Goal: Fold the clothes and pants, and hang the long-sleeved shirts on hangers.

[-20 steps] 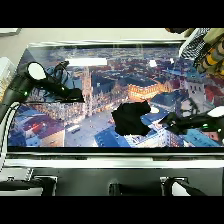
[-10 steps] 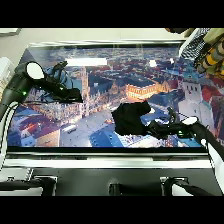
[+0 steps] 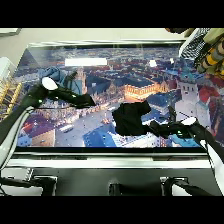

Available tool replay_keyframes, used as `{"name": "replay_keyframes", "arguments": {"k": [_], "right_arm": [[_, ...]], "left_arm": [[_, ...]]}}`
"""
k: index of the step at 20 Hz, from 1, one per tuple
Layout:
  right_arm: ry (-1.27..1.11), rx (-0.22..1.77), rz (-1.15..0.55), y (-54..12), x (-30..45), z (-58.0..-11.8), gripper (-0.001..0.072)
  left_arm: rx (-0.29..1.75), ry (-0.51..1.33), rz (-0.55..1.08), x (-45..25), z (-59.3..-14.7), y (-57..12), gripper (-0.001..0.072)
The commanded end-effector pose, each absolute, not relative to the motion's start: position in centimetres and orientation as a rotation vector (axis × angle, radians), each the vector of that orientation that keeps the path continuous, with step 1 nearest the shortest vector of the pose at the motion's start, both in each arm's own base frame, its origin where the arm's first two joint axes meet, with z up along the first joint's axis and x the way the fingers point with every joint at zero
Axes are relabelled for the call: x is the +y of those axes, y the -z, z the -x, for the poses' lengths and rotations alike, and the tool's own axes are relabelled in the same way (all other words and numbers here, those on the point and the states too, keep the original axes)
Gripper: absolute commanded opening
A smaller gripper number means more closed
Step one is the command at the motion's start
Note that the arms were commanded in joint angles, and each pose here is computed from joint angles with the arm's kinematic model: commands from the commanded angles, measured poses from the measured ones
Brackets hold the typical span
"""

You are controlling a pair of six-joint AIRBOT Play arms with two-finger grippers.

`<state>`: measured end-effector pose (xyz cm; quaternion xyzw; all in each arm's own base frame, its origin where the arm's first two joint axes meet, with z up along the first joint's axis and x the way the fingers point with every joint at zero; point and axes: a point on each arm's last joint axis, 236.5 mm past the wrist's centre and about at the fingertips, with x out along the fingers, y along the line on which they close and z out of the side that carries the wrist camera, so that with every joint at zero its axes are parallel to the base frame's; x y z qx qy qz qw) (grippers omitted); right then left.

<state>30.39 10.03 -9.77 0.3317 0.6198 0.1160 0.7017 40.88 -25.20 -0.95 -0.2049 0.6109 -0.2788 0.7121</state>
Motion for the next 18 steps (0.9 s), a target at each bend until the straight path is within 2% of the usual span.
{"name": "replay_keyframes", "arguments": {"k": [1,11,12,13,14,18], "right_arm": [[-0.291,1.371,-0.736,8.6,10.5,-30.1,0.0029],[-0.308,1.384,-0.747,8.0,10.9,-29.7,0.0029],[-0.311,1.387,-0.747,8.0,11.0,-29.6,0.0029],[-0.313,1.389,-0.749,8.0,11.0,-29.5,0.0029],[-0.316,1.391,-0.752,7.9,11.1,-29.5,0.0029],[-0.344,1.295,-0.712,4.9,10.8,-31.3,0.0028]], "left_arm": [[1.331,0.748,0.64,-30.6,-41.0,3.0,0.0513],[1.372,0.791,0.79,-36.4,-39.9,6.6,0.0502],[1.369,0.792,0.793,-36.6,-39.9,6.5,0.0425],[1.368,0.795,0.792,-36.7,-39.9,6.4,0.0252],[1.362,0.805,0.788,-36.7,-39.9,6.3,0.0028],[1.32,0.896,0.759,-35.1,-40.8,3.0,0.0014]]}}
